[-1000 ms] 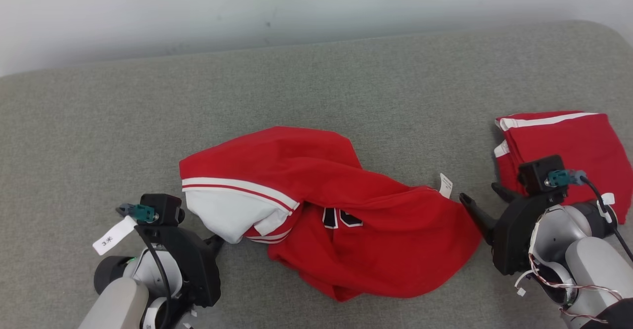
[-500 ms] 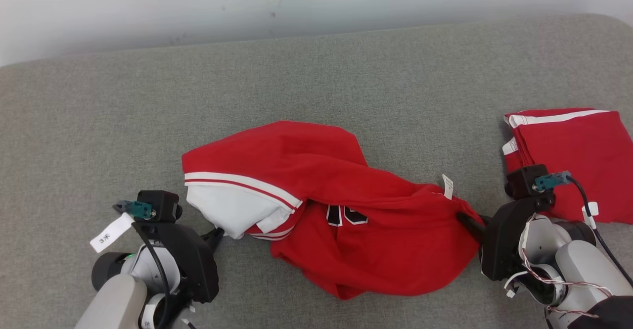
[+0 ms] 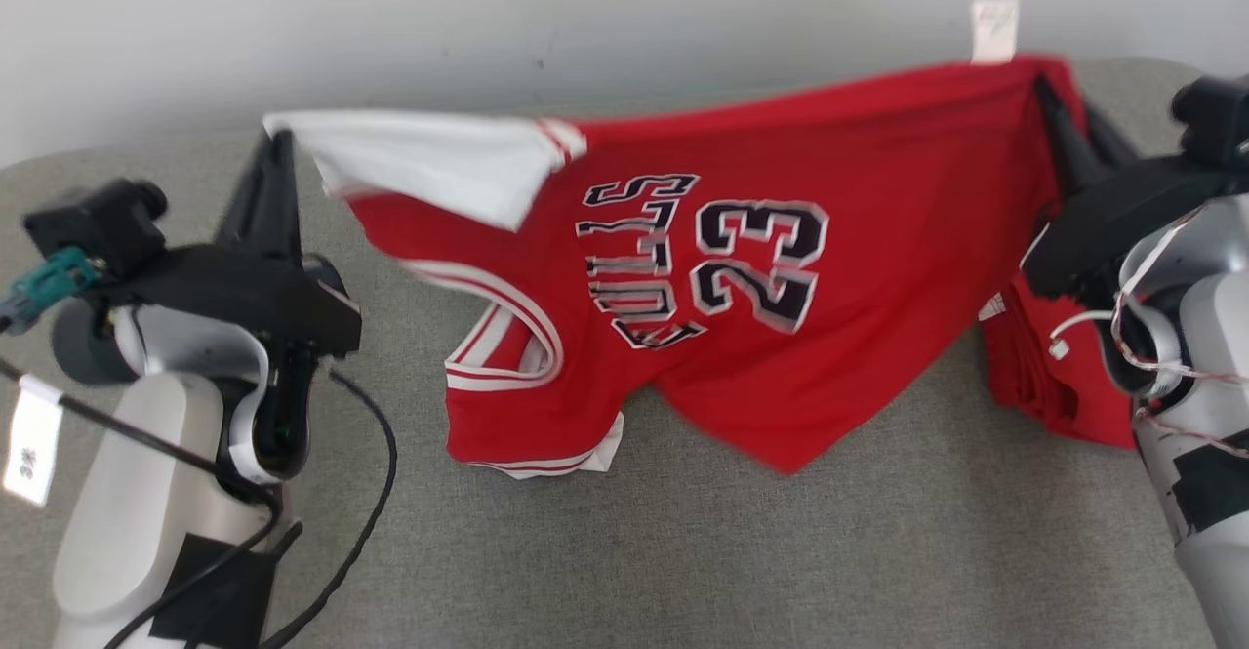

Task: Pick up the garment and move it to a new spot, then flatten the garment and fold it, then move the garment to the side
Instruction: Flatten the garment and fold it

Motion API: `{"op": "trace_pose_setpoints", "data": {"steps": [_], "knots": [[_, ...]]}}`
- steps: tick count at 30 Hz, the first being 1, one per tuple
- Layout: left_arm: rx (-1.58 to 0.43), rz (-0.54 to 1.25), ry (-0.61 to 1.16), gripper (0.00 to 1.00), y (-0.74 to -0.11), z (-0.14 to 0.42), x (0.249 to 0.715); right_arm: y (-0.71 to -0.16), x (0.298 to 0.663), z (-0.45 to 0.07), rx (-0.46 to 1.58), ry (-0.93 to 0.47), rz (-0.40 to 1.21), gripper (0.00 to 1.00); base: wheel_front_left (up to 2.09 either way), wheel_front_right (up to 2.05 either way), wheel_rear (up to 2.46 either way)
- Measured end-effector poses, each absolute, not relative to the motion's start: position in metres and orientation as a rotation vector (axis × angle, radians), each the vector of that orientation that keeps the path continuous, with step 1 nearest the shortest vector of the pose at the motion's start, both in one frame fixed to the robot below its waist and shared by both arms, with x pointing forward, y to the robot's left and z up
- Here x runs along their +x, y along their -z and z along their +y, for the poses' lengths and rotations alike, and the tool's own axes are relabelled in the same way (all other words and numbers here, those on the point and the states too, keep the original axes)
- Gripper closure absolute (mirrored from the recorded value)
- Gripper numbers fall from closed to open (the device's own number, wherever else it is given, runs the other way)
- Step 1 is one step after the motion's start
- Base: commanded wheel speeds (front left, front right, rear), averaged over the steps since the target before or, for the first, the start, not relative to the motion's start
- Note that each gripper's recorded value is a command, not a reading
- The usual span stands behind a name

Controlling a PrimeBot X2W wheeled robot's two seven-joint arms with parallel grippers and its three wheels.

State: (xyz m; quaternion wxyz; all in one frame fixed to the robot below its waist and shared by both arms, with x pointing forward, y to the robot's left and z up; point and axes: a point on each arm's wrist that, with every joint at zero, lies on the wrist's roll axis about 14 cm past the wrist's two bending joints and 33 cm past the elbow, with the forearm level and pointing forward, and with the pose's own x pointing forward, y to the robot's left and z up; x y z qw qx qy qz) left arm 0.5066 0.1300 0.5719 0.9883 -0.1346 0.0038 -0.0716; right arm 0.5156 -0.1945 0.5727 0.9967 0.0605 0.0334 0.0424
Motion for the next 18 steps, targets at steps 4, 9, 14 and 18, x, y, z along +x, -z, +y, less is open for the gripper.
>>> {"op": "trace_pose_setpoints", "data": {"steps": [4,9,14,18], "knots": [[-0.262,-0.155,0.144,1.00,-0.611,0.130,0.505,-0.601,0.515,-0.194,0.099,-0.077,-0.061,1.00,0.00,0.00,0.00],[-0.239,-0.051,0.175,1.00,-0.561,0.116,0.480,-0.538,0.485,-0.168,0.025,-0.174,0.075,1.00,0.00,0.00,0.00],[-0.237,0.137,0.168,1.00,-0.488,0.115,0.436,-0.426,0.409,-0.151,-0.006,-0.268,0.400,1.00,0.00,0.00,0.00],[-0.212,0.185,0.147,1.00,-0.469,0.128,0.421,-0.400,0.385,-0.163,-0.008,-0.251,0.497,0.00,0.00,0.00,0.00]]}}
